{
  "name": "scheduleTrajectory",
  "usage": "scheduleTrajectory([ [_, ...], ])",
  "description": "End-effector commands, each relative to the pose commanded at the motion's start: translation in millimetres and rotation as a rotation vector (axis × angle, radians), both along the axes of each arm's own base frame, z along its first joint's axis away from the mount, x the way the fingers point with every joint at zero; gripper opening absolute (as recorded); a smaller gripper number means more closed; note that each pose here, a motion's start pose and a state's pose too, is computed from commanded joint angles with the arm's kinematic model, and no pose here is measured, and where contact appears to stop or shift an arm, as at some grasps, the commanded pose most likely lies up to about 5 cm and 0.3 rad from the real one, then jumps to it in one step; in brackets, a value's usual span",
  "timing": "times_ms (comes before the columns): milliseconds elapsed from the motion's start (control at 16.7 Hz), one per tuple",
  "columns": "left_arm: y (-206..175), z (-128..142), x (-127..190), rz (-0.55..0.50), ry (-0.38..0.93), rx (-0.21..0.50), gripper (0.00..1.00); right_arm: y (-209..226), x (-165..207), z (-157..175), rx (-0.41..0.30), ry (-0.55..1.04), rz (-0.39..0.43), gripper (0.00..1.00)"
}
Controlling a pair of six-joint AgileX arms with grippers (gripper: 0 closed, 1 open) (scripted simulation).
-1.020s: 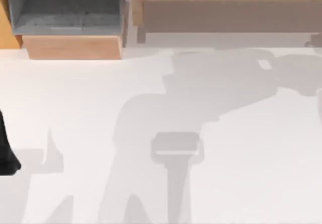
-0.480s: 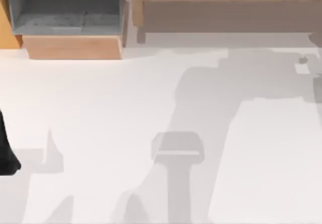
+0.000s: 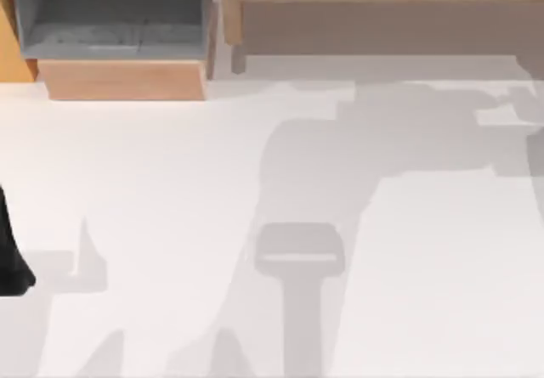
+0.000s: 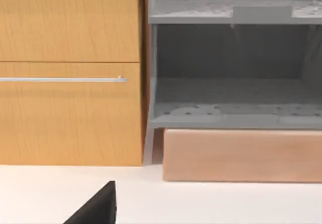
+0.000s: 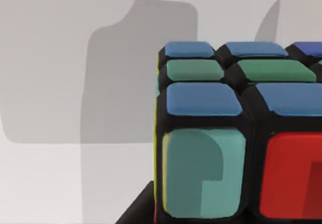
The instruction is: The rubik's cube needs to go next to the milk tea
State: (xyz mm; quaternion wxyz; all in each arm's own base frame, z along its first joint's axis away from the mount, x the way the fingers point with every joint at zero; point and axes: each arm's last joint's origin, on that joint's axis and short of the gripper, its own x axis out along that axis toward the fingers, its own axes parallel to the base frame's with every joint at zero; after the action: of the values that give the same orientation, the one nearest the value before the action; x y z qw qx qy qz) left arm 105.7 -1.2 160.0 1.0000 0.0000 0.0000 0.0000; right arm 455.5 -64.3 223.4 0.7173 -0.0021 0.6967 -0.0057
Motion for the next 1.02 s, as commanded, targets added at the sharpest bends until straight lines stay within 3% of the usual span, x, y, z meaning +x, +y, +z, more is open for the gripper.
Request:
scheduleTrajectory([
  [420, 0.0, 0.0, 0.0, 0.000, 0.000, 0.000, 1.00, 7.7, -11.6, 39.3, -0.020, -0.079, 0.002, 0.00],
  [660, 0.0, 0.0, 0.0, 0.000, 0.000, 0.000, 1.00, 13.3, -3.5, 22.7, -0.006, -0.084, 0.023, 0.00],
  [1020, 0.0, 0.0, 0.0, 0.000, 0.000, 0.000, 1.00, 1.7, 7.3, -31.5, 0.012, -0.006, 0.016, 0.00],
])
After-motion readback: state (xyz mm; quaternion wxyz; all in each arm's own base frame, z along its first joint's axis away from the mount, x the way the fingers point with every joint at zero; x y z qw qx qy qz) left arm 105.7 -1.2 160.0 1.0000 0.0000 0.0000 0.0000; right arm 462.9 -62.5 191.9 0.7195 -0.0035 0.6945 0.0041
